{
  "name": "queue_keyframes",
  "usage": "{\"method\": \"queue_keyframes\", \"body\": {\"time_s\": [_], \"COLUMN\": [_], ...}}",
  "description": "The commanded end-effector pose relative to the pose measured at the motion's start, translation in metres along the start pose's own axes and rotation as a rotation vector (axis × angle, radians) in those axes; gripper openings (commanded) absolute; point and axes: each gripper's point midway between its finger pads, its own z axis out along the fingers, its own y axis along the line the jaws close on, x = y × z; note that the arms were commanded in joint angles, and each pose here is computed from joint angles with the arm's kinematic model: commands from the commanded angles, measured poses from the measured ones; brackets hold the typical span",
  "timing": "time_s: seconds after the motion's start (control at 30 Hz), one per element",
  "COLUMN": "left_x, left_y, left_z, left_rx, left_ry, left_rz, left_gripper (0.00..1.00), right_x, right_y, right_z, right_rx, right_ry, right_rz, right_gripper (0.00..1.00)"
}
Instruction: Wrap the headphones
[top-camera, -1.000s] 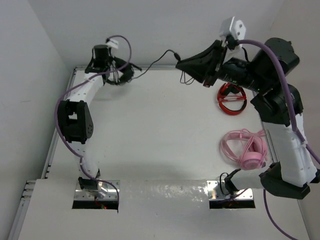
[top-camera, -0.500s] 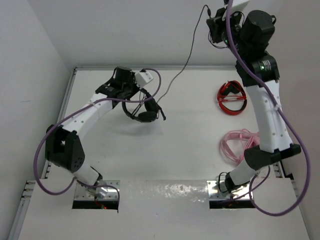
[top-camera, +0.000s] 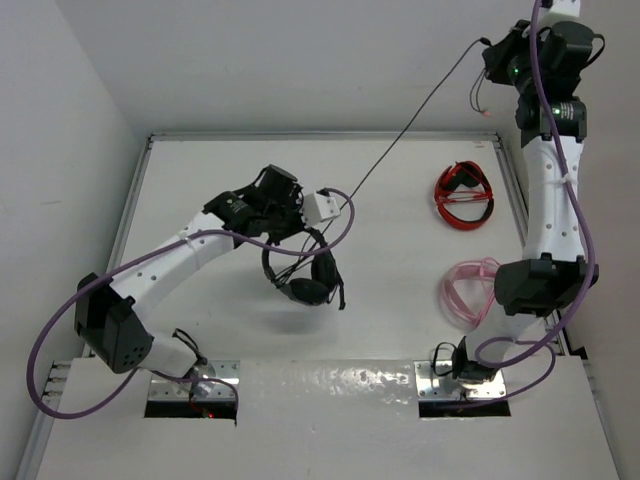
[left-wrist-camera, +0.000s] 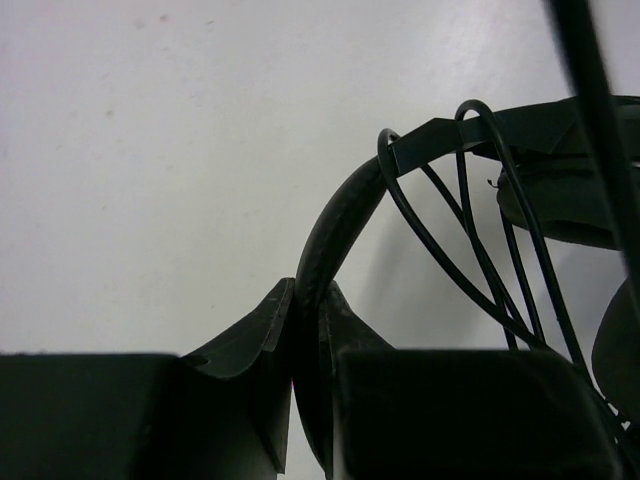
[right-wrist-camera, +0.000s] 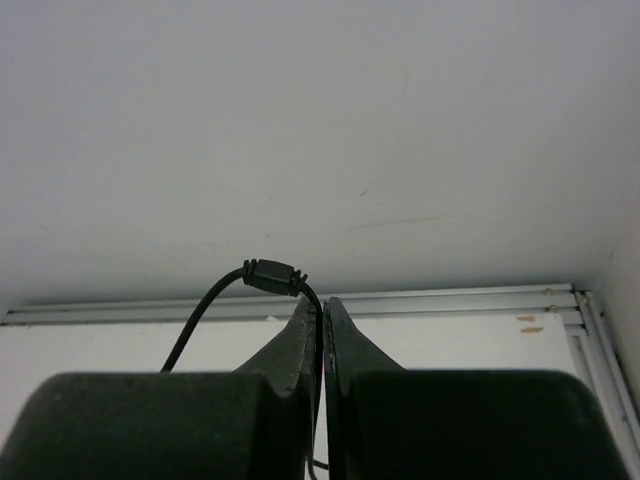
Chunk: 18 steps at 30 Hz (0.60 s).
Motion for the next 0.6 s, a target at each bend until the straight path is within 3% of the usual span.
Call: {"method": "queue_keyframes", "body": {"time_s": [0.0,0.2,0.33,0.57], "left_x": [-0.019,-0.079,-0.118,-0.171], "left_y": [-0.019,-0.033,0.001,0.022], "left_z": [-0.024,-0.078,-0.12,-0.18], "left_rx": [0.089,0.249,0.204,0.208], "left_ry": [-0.067,-0.254,-0.382,-0.565], "left_rz": [0.009,-0.051,-0.19,-0.259], "left_gripper": [0.0,0.0,0.0,0.0], "right_x": [-0.024,0.052,0.112,0.182], "right_y": [0.002,-0.026,-0.043,-0.036], "right_z": [-0.004,0.012,0.009,0.004], "right_rx": [-0.02,0.045,0.09,0.074], "right_ry": [-0.091,0.087,0.231,0.347], "right_rz": [0.026,-0.002,-0.029,-0.058], "right_gripper": [0.0,0.0,0.0,0.0]}}
